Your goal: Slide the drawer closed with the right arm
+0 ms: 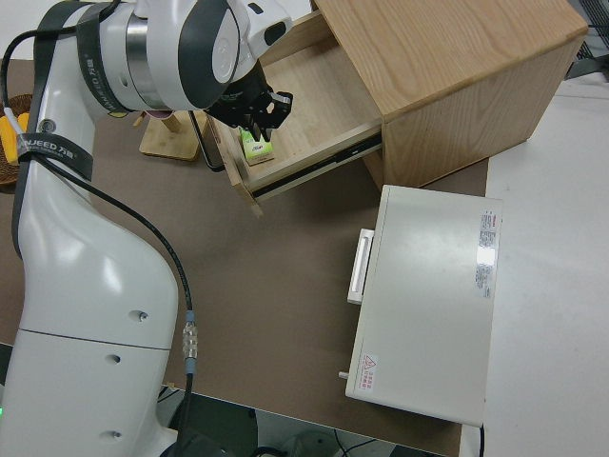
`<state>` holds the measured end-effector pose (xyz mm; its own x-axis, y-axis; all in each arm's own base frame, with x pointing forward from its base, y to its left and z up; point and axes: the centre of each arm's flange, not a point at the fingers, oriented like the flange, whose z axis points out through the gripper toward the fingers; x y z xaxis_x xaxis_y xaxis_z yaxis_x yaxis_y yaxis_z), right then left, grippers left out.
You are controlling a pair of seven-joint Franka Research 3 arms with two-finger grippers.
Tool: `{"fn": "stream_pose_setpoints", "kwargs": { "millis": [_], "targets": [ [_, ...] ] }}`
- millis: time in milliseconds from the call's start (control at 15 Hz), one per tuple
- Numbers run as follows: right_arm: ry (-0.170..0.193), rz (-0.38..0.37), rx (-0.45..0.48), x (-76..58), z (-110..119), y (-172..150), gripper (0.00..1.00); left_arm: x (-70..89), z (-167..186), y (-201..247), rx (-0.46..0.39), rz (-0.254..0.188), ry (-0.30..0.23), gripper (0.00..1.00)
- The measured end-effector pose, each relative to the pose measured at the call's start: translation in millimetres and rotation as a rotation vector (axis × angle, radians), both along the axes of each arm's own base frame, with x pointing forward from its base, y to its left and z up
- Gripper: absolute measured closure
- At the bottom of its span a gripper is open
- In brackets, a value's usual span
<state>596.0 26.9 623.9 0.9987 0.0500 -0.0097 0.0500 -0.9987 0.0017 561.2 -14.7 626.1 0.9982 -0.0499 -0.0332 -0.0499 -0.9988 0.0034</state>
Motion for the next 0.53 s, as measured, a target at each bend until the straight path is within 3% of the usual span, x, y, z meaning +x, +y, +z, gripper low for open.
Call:
{"fn": "stream_pose_setpoints", "kwargs": {
  "millis": [67,267,533],
  "targets": [
    [0.001,0.0,0.0,-0.1,-0.1,0.1,0.99,0.0,0.0,0.0,0.0,0.0,0.0,0.0],
    [0.001,0.001,0.0,-0.3,0.2,0.5,0.99,0.0,0.0,0.0,0.0,0.0,0.0,0.0],
    [0.034,0.0,0.0,-7.1,2.0,-0.3,0.99,0.0,0.0,0.0,0.0,0.0,0.0,0.0]
  ]
}}
